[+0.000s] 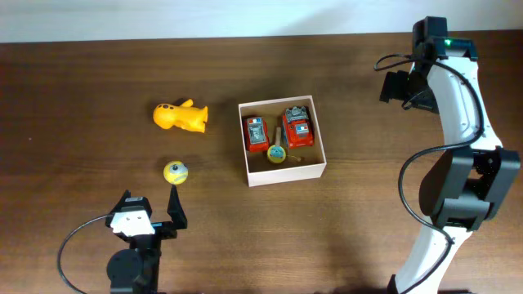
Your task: Pack container
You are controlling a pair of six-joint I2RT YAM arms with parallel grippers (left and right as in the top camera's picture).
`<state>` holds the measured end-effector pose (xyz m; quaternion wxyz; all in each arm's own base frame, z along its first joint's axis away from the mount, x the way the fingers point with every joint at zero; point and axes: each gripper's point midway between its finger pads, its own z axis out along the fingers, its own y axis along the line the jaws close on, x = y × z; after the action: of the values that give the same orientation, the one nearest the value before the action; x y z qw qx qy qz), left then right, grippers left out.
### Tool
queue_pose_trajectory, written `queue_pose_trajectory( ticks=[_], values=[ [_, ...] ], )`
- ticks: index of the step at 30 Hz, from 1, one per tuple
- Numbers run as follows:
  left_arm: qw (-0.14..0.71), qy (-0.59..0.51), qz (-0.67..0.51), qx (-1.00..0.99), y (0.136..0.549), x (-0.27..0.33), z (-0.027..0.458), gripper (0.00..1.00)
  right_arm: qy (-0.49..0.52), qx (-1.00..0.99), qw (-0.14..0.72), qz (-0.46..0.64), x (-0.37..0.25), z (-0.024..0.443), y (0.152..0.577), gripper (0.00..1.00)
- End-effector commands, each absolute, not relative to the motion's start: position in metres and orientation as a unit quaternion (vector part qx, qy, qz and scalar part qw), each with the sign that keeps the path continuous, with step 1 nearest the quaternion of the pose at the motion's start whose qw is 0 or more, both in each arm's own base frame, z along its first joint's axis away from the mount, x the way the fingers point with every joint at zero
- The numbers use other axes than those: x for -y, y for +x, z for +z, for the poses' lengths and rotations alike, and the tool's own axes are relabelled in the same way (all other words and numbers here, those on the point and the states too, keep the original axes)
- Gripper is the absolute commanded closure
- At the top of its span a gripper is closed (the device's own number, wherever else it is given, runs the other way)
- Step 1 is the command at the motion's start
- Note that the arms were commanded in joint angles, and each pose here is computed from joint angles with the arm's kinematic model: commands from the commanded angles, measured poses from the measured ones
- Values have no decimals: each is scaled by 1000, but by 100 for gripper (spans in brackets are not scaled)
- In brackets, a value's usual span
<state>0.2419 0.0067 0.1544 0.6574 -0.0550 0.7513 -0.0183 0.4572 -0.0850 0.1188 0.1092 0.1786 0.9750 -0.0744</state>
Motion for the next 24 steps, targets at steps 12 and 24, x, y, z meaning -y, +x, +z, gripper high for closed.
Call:
queue_pose_trajectory(
  ticks=[12, 24],
  values=[
    [719, 14, -123, -684, 241, 33, 205, 1, 177, -975, 108, -77, 86, 119, 456, 1],
    [589, -9, -62, -806, 282, 17, 260, 1, 178, -975, 108, -78, 86, 119, 456, 1]
  ],
)
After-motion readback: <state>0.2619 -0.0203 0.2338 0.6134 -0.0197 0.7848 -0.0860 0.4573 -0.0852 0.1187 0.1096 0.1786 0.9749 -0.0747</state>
